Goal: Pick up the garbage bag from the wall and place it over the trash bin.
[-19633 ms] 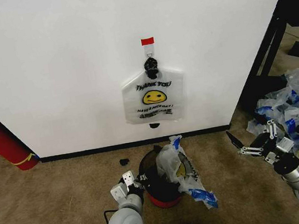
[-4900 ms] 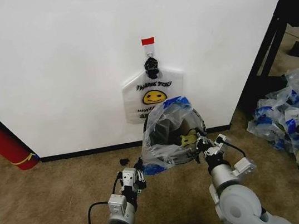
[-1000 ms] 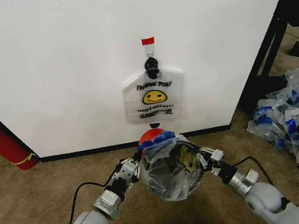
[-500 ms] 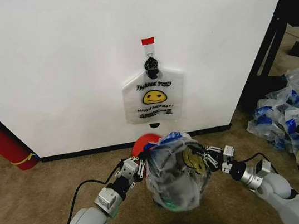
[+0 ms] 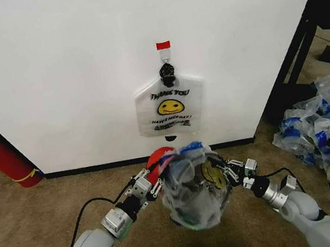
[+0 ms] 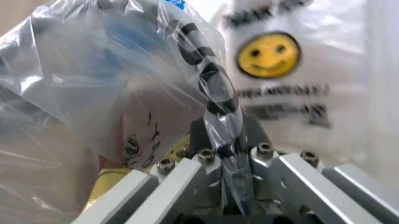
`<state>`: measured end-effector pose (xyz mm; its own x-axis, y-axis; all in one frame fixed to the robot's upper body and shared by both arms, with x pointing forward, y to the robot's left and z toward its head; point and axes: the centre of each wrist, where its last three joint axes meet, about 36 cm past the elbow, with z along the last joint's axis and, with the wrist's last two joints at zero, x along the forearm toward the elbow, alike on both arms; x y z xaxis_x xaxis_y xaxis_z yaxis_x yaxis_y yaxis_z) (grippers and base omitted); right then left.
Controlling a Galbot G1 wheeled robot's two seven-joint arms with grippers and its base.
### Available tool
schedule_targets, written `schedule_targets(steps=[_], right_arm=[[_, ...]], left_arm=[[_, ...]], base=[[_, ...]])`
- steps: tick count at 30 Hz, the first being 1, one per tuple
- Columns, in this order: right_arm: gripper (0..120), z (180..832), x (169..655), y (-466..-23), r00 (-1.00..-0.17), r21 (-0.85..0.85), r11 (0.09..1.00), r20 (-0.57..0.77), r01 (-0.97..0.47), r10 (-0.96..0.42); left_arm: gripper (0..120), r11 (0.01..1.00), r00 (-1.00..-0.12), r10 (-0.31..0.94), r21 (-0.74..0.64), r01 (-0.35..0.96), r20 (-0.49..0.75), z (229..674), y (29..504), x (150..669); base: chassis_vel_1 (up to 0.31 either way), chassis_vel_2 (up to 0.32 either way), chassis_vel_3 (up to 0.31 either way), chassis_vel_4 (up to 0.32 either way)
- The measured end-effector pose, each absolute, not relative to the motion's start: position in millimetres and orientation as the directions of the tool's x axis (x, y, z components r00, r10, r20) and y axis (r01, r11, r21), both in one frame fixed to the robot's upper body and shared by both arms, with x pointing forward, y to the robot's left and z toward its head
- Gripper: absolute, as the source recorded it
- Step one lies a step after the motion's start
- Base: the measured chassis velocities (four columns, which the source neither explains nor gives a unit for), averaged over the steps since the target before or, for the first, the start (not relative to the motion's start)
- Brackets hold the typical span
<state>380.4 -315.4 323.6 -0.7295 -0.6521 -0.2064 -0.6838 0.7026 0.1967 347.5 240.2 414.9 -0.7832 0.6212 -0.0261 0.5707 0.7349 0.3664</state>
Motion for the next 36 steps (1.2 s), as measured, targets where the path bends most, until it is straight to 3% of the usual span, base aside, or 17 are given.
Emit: schedule_targets(steps=[4, 8, 11, 13, 16, 18, 22, 26, 30, 36], right_arm=[[0, 326.0, 369.6, -304.4, -0.794, 0.256, 0.753, -0.155, -0.607, -0.587], [0, 329.0, 351.4, -277.1, -0.892, 0.336, 0.833, -0.052, -0.439, -0.449], [0, 329.2, 347.0, -266.8, -0.913, 0.354, 0.851, -0.023, -0.388, -0.407], [0, 328.5, 342.1, -249.6, -0.939, 0.364, 0.877, 0.018, -0.314, -0.343], [0, 330.2, 338.5, -228.1, -0.958, 0.380, 0.892, 0.050, -0.243, -0.282], [0, 330.9, 337.3, -217.0, -0.965, 0.385, 0.898, 0.063, -0.211, -0.254], [0, 325.4, 336.7, -181.8, -0.981, 0.362, 0.919, 0.047, -0.158, -0.187], [0, 318.0, 338.3, -160.8, -0.988, 0.330, 0.933, 0.017, -0.140, -0.155], [0, 305.5, 343.7, -145.6, -0.987, 0.286, 0.945, -0.048, -0.159, -0.151], [0, 294.7, 351.0, -141.6, -0.973, 0.247, 0.943, -0.112, -0.222, -0.200]], left_arm=[[64, 0.758, -0.799, 0.600, 0.353, 0.548, -0.050, 415.7, 240.6, 347.3], [81, 0.802, -0.837, 0.543, 0.337, 0.493, -0.069, 414.4, 246.4, 342.8], [88, 0.834, -0.872, 0.486, 0.331, 0.441, -0.064, 411.8, 247.0, 341.9], [98, 0.893, -0.936, 0.351, 0.315, 0.320, -0.042, 411.1, 243.4, 340.2], [100, 0.932, -0.966, 0.256, 0.274, 0.235, -0.042, 420.2, 232.6, 331.9], [100, 0.941, -0.965, 0.259, 0.236, 0.241, -0.045, 428.4, 223.2, 321.6], [89, 0.930, -0.931, 0.363, 0.088, 0.358, -0.048, 450.2, 183.2, 274.5], [77, 0.920, -0.921, 0.390, 0.024, 0.390, 0.004, 439.1, 155.5, 255.7], [61, 0.946, -0.944, 0.321, 0.027, 0.324, 0.075, 411.0, 130.0, 264.7], [39, 0.973, -0.965, 0.225, 0.011, 0.229, 0.138, 404.9, 111.7, 288.9]], base=[[0.000, 0.000, 0.000, 0.000], [0.000, 0.000, 0.000, 0.000], [0.000, 0.000, 0.000, 0.000], [0.000, 0.000, 0.000, 0.000], [0.000, 0.000, 0.000, 0.000], [0.000, 0.000, 0.000, 0.000], [0.000, 0.000, 0.000, 0.000], [0.000, 0.000, 0.000, 0.000], [0.000, 0.000, 0.000, 0.000], [0.000, 0.000, 0.000, 0.000]])
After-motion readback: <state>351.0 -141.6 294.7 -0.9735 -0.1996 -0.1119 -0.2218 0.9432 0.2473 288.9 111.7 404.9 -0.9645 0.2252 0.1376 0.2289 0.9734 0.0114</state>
